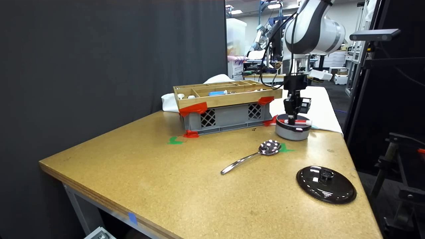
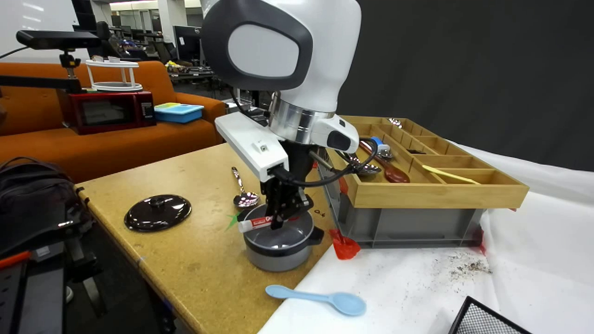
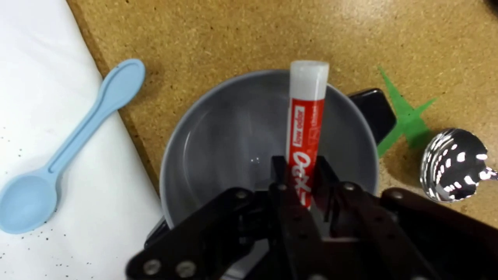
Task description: Put the marker in the grey pot and put the black lid on top of the grey pot, move the grey pot to the left
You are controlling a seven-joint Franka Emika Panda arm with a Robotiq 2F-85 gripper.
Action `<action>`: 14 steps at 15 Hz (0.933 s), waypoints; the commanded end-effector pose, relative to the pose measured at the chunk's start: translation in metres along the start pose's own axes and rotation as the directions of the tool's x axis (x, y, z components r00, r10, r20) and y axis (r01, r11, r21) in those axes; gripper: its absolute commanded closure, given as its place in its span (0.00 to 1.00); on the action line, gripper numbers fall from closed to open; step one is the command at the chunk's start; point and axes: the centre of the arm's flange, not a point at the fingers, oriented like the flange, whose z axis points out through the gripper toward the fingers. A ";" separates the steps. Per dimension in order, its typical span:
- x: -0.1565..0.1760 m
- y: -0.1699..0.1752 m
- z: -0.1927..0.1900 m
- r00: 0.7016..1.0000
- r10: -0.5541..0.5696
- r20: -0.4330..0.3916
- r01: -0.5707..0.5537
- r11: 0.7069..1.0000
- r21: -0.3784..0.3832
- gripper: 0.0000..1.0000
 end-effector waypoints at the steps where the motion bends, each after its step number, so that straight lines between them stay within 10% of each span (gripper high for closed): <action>1: 0.002 0.005 -0.001 1.000 0.021 0.008 -0.021 1.000 0.009 0.56; 9: -0.006 -0.039 -0.024 0.998 -0.051 -0.024 0.051 0.999 0.001 0.02; 14: -0.029 -0.101 -0.048 0.980 -0.192 -0.040 0.194 0.980 0.035 0.00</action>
